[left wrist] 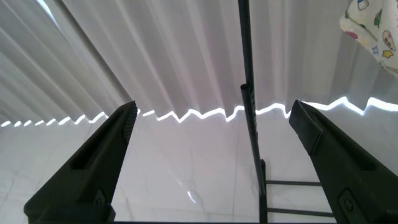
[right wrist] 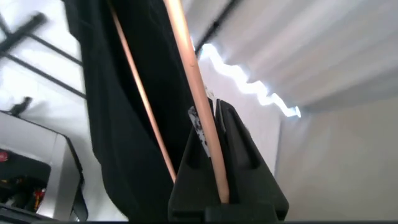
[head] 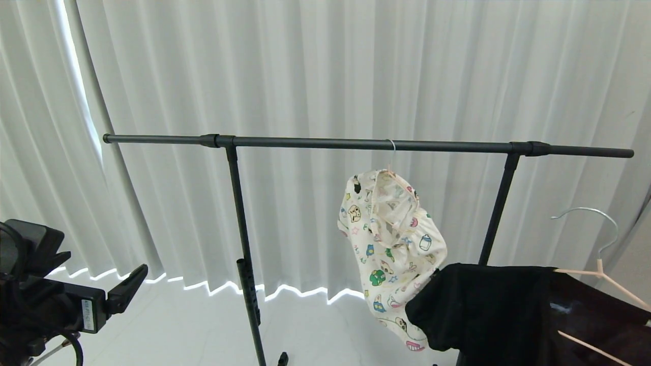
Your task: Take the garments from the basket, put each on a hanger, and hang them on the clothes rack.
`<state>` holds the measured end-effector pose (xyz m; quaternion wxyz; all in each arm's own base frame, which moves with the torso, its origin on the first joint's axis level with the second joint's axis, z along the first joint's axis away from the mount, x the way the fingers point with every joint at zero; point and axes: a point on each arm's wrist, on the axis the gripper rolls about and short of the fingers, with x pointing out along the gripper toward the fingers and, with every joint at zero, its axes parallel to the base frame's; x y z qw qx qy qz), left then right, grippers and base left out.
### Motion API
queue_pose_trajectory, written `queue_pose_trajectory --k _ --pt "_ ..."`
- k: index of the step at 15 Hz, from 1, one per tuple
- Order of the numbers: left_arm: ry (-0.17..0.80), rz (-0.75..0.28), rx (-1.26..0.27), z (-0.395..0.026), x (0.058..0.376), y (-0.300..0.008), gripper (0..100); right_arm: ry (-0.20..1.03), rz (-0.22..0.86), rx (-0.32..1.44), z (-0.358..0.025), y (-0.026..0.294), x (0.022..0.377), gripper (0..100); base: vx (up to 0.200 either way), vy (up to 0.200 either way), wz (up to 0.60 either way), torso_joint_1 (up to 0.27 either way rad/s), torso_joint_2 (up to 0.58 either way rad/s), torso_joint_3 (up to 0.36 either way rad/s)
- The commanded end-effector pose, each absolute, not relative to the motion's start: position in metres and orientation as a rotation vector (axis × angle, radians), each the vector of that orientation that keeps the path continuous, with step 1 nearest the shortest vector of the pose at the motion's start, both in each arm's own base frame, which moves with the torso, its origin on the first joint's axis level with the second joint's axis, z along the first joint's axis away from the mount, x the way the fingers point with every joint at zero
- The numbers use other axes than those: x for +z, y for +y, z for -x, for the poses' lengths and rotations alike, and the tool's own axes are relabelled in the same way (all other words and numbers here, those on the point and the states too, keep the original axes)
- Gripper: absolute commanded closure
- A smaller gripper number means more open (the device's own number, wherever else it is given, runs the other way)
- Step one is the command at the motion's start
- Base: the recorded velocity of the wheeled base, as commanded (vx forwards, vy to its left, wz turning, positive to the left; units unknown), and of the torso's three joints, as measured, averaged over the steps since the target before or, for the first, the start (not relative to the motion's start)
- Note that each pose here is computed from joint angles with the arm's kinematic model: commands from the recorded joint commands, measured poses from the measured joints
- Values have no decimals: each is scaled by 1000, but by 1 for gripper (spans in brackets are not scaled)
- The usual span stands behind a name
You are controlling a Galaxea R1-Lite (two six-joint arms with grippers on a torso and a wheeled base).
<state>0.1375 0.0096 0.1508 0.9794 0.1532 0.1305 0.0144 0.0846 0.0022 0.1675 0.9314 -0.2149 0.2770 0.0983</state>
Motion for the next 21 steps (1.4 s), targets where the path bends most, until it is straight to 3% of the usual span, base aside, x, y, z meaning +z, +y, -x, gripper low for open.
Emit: queue_pose_trajectory --k 1,5,7,11,13,15,21 --pt "246 -309 29 -134 152 9 0 607 433 98 -85 -4 173 100 0 0 0 0 0 0" --pt "254 -309 27 -135 151 9 0 709 381 -110 -89 -22 178 100 0 0 0 0 0 0" --pt "253 -310 23 -135 151 9 0 688 357 -143 -102 -28 192 100 0 0 0 0 0 0" --pt "250 -310 25 -135 152 9 0 633 329 -90 -127 -24 216 100 0 0 0 0 0 0" --pt "247 -311 22 -136 153 9 0 569 206 34 -150 4 235 100 0 0 0 0 0 0" --pt "240 -310 20 -139 155 9 0 578 229 13 -166 9 238 100 0 0 0 0 0 0" --pt "239 -309 10 -139 156 7 0 548 235 35 -184 16 247 100 200 0 0 2 -1 3"
